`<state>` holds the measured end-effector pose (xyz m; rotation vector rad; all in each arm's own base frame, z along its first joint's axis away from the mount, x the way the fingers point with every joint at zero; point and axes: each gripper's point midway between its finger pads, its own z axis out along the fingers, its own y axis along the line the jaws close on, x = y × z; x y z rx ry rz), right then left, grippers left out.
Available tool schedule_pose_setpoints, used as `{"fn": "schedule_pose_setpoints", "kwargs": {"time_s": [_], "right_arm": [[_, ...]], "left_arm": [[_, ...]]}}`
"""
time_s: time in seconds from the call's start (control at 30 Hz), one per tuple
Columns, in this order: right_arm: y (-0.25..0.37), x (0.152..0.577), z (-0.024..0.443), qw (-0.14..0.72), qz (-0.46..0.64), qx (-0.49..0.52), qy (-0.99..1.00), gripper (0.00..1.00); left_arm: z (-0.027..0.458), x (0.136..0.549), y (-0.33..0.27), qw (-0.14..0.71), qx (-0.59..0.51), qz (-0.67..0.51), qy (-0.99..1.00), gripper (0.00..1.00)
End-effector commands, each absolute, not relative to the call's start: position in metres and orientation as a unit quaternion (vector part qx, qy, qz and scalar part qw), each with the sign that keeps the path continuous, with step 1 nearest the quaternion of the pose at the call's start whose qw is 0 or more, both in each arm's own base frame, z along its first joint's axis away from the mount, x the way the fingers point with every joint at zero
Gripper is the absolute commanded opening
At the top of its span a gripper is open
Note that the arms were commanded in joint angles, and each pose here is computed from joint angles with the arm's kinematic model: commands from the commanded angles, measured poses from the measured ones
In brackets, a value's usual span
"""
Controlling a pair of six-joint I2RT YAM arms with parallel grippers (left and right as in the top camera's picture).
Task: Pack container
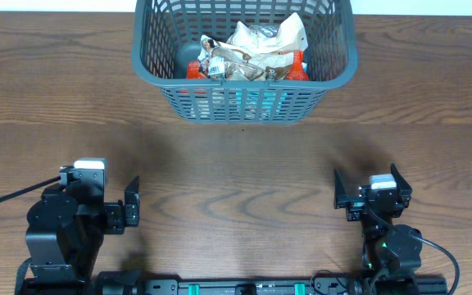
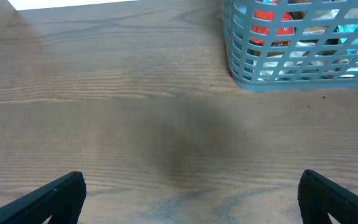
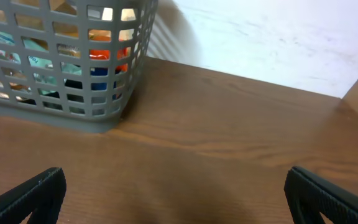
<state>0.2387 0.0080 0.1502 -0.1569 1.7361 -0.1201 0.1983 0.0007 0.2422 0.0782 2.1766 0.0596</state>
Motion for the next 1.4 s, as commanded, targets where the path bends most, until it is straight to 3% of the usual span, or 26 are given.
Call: {"fn": "schedule_pose_setpoints", "kwargs": {"time_s": [0.0, 0.23, 1.37], "right_arm": [[0.002, 0.239, 0.150, 0.644, -0.047, -0.035, 0.763, 0.99], [-0.019, 0.237, 0.152, 0.648, -0.048, 0.056, 0.758, 0.99], [-0.019, 0.237, 0.153, 0.649, -0.048, 0.057, 0.757, 0.99]], "left_arm": [[0.242, 0.198, 0.002, 0.464, 0.024, 0.026, 0.885, 0.99], [0.242, 0.198, 0.002, 0.464, 0.024, 0.026, 0.885, 0.99], [0.243, 0.192, 0.003, 0.467, 0.041, 0.036, 0.883, 0.99]]}}
